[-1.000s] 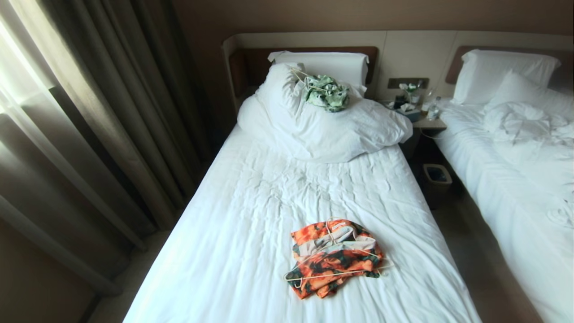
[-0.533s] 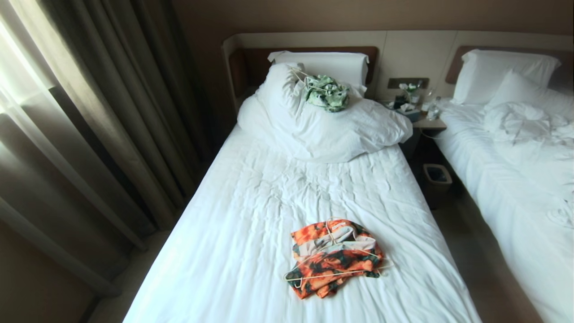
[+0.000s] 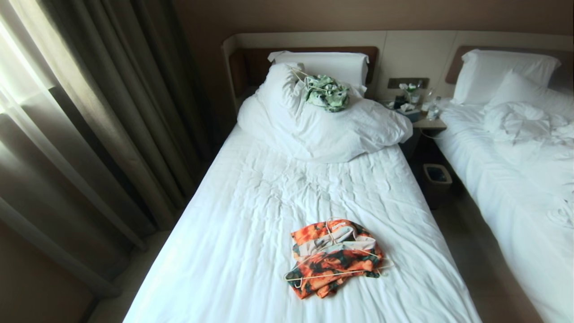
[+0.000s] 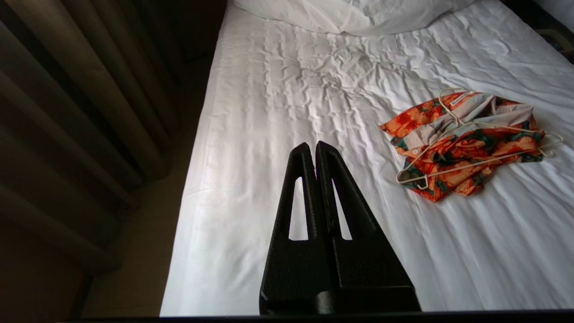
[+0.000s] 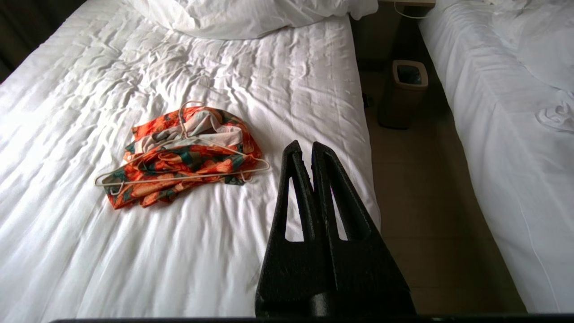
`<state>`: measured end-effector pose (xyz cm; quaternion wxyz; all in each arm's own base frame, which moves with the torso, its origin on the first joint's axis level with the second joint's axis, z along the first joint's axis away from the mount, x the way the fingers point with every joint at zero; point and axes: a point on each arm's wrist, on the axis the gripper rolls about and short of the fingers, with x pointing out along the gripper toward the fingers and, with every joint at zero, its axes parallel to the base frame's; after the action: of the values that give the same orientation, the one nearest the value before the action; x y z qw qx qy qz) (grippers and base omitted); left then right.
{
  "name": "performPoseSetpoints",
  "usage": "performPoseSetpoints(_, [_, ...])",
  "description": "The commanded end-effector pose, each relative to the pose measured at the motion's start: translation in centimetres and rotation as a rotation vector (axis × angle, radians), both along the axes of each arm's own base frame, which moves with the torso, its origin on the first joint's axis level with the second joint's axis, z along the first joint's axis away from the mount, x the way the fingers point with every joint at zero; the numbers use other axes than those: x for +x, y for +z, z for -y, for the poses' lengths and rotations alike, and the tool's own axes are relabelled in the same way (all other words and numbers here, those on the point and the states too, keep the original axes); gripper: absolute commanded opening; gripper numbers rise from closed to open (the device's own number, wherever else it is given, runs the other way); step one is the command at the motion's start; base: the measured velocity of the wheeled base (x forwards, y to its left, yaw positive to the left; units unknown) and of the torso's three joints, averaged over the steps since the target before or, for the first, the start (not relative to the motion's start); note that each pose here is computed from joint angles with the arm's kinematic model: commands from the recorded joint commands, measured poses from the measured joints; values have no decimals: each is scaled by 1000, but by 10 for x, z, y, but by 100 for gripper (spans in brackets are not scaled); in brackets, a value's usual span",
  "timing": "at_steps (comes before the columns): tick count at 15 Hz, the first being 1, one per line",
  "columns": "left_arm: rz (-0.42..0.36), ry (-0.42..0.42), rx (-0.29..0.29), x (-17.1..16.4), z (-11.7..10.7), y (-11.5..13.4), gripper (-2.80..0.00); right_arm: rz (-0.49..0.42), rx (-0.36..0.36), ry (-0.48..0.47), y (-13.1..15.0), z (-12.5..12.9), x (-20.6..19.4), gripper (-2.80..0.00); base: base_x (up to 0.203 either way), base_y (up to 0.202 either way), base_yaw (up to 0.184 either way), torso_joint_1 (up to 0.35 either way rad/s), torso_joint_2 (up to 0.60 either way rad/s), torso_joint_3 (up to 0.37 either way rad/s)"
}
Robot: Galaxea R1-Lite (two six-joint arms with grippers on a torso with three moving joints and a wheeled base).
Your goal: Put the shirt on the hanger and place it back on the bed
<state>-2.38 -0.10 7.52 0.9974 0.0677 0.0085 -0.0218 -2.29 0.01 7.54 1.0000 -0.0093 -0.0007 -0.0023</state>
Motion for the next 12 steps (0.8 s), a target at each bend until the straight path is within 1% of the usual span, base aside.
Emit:
performPoseSetpoints(1, [0, -1, 1, 0, 0, 0, -280, 0, 6, 0, 0, 0, 0, -280, 0, 0, 0, 0, 0, 0])
performPoseSetpoints(12, [0, -1, 1, 0, 0, 0, -280, 0, 6, 0, 0, 0, 0, -280, 0, 0, 0, 0, 0, 0])
